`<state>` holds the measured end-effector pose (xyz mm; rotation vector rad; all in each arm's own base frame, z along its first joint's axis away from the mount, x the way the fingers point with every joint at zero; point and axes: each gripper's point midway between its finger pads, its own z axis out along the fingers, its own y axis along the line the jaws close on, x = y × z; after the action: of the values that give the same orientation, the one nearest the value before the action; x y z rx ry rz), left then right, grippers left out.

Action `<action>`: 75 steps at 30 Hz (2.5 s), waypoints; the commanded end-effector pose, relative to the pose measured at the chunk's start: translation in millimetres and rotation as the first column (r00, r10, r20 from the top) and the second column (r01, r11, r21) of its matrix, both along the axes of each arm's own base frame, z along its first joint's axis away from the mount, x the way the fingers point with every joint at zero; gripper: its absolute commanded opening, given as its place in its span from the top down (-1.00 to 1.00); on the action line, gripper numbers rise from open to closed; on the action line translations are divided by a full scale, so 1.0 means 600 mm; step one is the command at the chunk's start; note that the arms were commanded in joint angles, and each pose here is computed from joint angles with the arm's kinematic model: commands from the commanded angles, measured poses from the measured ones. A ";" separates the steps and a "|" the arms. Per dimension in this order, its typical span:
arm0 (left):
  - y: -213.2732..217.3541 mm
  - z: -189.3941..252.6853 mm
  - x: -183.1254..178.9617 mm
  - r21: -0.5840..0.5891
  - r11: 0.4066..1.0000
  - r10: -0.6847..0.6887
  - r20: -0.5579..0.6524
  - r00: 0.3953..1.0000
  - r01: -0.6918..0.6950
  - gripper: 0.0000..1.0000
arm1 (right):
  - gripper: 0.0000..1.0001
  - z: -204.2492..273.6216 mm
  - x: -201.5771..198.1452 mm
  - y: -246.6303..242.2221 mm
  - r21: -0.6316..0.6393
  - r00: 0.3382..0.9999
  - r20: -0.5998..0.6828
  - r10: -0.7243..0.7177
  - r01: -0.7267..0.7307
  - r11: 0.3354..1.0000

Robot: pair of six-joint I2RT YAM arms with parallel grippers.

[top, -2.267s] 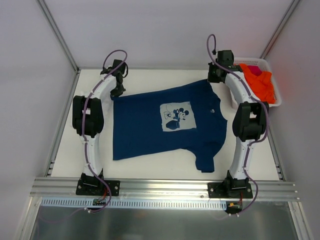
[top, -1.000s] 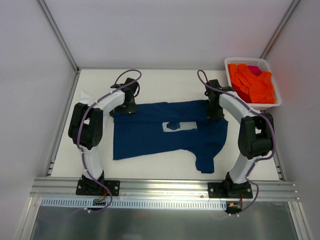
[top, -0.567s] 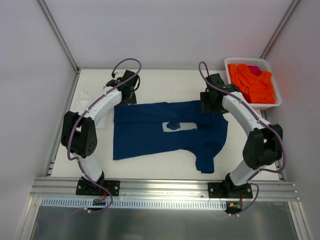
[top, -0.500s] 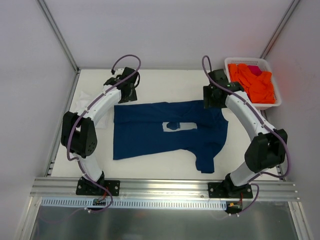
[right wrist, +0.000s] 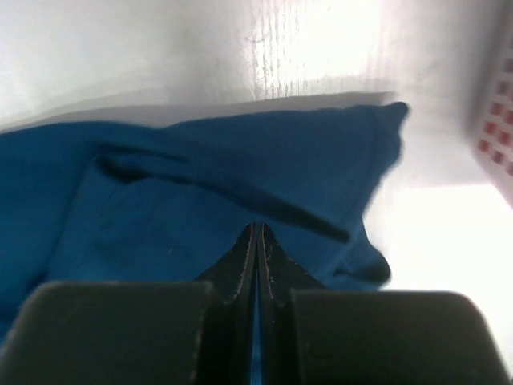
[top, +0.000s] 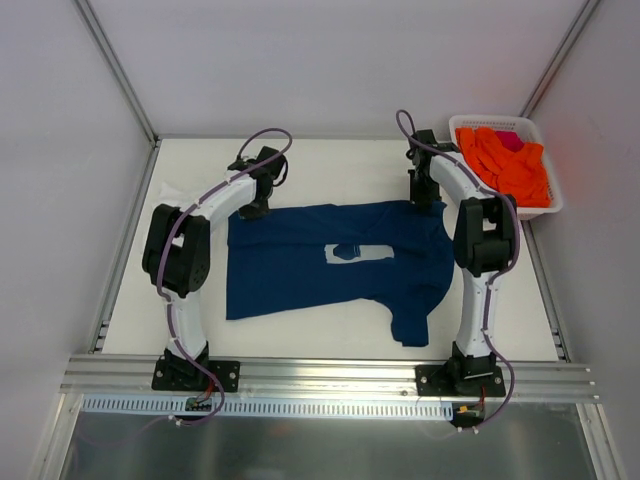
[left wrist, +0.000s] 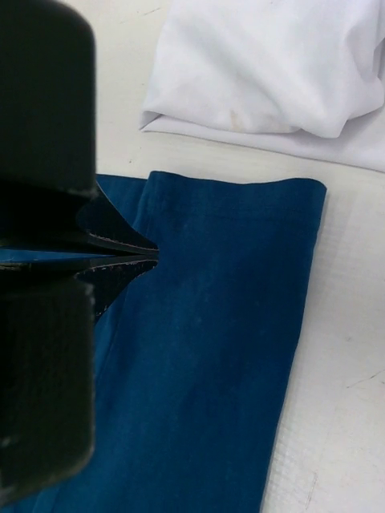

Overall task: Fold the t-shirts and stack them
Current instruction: Fold the flattened tshirt in 1/3 of the way

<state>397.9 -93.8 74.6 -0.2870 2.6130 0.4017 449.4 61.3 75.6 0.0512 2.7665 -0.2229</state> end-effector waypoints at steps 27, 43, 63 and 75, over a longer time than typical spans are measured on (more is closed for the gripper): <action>0.031 -0.099 -0.030 0.027 0.997 0.074 -0.157 0.985 -0.071 1.00 | 0.99 -0.052 0.066 -0.118 -0.068 0.979 -0.099 -0.176 0.170 0.983; 0.051 -0.079 -0.024 0.075 0.994 0.083 -0.122 0.989 -0.075 1.00 | 0.99 0.039 0.084 -0.142 -0.067 0.979 0.072 -0.190 0.194 0.979; 0.044 -0.077 -0.015 0.041 0.997 0.076 -0.121 0.990 -0.072 1.00 | 0.99 0.029 0.003 -0.023 0.254 0.997 -0.030 -0.076 0.081 0.964; 0.037 -0.079 0.018 0.004 0.999 0.049 -0.124 0.991 -0.049 1.00 | 0.99 -0.038 0.023 -0.019 0.177 0.991 -0.101 -0.091 0.108 0.978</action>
<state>401.1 -71.9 26.1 -0.3513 2.7119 0.4764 450.9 52.9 35.1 0.2166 2.9186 0.0566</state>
